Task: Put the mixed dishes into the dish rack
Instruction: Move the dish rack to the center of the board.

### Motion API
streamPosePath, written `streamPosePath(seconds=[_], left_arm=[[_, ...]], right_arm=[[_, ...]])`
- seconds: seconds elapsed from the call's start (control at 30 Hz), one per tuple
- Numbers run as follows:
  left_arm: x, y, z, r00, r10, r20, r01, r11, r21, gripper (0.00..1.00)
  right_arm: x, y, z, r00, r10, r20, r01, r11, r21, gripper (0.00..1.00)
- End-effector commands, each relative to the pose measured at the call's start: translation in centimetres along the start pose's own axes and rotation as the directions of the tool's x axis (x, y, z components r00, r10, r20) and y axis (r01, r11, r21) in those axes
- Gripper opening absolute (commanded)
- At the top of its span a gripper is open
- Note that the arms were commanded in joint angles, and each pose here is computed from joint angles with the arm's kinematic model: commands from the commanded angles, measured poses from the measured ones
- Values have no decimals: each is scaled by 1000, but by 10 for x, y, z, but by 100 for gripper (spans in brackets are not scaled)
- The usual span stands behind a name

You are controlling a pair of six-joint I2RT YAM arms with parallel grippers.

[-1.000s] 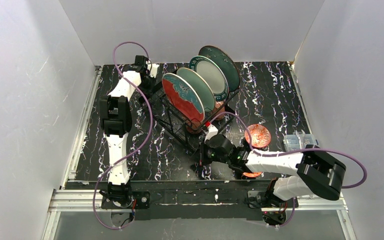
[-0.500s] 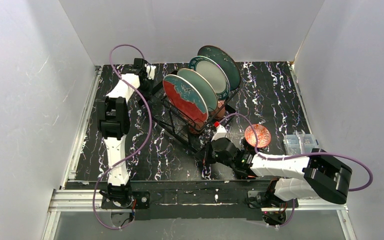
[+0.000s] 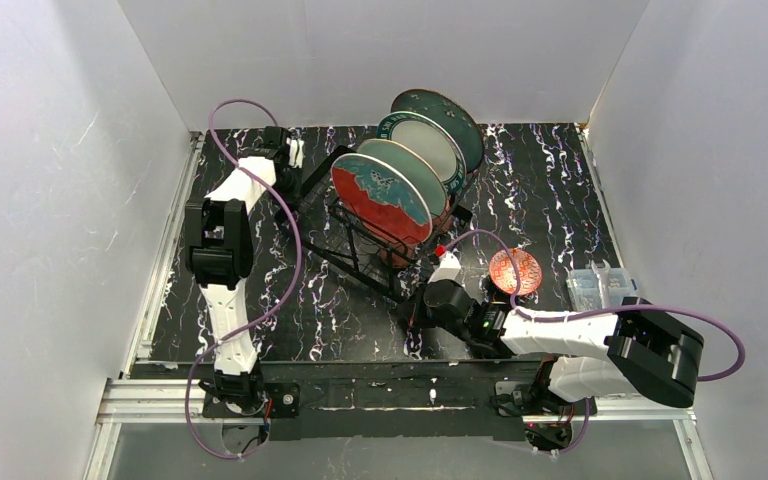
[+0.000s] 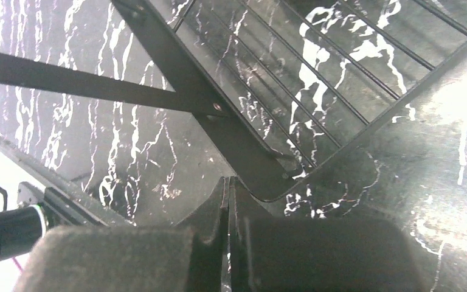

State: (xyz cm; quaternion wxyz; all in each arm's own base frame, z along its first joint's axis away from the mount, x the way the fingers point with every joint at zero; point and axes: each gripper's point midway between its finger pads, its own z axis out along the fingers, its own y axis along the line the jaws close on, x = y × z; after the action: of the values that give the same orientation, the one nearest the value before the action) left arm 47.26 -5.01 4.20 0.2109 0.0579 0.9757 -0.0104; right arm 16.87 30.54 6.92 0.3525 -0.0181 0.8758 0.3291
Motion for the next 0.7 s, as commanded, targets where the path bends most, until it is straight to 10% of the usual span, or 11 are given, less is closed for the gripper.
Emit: streamPosePath(seconds=[0.0,0.67], left_arm=[[35,22,-7,969,-239,-67,230,965,-128,0],[75,15,-51,932,-361,-39,353,927,-126,0]], right_arm=[[-26,-16,0,993,-5,117,-8,994,109,1],[-70,-53,-1,970,-116,215,53,959,277,1]])
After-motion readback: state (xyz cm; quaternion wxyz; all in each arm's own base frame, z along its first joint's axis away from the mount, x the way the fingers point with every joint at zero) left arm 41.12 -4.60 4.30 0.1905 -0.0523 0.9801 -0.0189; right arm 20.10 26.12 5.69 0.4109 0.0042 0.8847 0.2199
